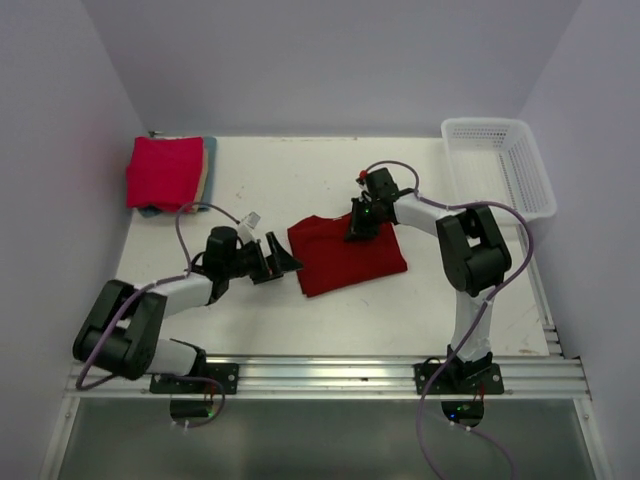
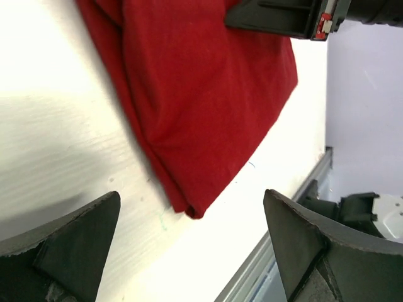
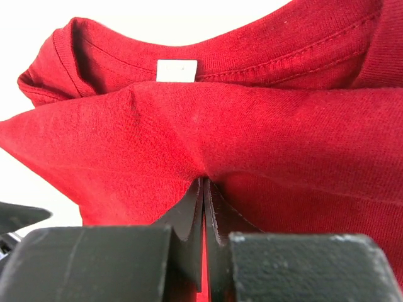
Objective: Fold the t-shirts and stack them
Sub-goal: Fold the tshirt, then neatly place the folded tshirt to the corner
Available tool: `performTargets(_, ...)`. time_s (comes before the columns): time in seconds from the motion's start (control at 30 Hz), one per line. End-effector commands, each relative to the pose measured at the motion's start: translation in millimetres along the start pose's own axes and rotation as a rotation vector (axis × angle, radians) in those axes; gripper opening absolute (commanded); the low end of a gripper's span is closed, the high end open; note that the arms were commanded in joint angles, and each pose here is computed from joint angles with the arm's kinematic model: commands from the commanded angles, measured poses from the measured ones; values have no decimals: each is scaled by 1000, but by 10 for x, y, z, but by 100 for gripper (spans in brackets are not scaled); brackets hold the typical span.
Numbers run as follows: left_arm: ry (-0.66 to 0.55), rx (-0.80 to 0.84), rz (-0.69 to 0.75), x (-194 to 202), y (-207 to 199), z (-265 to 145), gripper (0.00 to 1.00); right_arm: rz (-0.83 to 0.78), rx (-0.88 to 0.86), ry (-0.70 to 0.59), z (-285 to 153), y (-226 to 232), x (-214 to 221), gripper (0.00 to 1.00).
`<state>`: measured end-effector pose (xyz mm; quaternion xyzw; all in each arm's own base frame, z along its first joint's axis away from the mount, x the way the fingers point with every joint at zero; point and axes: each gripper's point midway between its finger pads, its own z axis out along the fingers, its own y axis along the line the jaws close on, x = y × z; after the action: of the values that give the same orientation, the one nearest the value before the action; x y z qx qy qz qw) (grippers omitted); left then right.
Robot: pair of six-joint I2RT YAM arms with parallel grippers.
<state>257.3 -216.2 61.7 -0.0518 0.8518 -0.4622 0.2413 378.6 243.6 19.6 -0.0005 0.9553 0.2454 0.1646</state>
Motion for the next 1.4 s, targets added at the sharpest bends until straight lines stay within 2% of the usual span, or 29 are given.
performTargets(0.0,-39,-271,-7,76,374,-294,100,-30,144,52,-29,-338,219,0)
performTargets(0.1,-105,-340,-26,11,419,-390,100,-44,147,49,-27,-296,227,0)
performTargets(0.2,-105,-375,-63,41,495,-360,100,-56,144,48,-2,-244,242,0)
performTargets(0.57,-123,-309,-107,22,327,-10,100,-79,162,49,-15,-280,318,0)
performTargets(0.77,-105,-312,-93,-55,163,249,100,-75,160,46,17,-290,326,0)
performTargets(1.07,-78,-361,-108,-73,225,637,100,-74,149,46,53,-293,342,0)
performTargets(1.37,-26,-374,-117,92,207,1014,100,-81,140,52,84,-279,332,0)
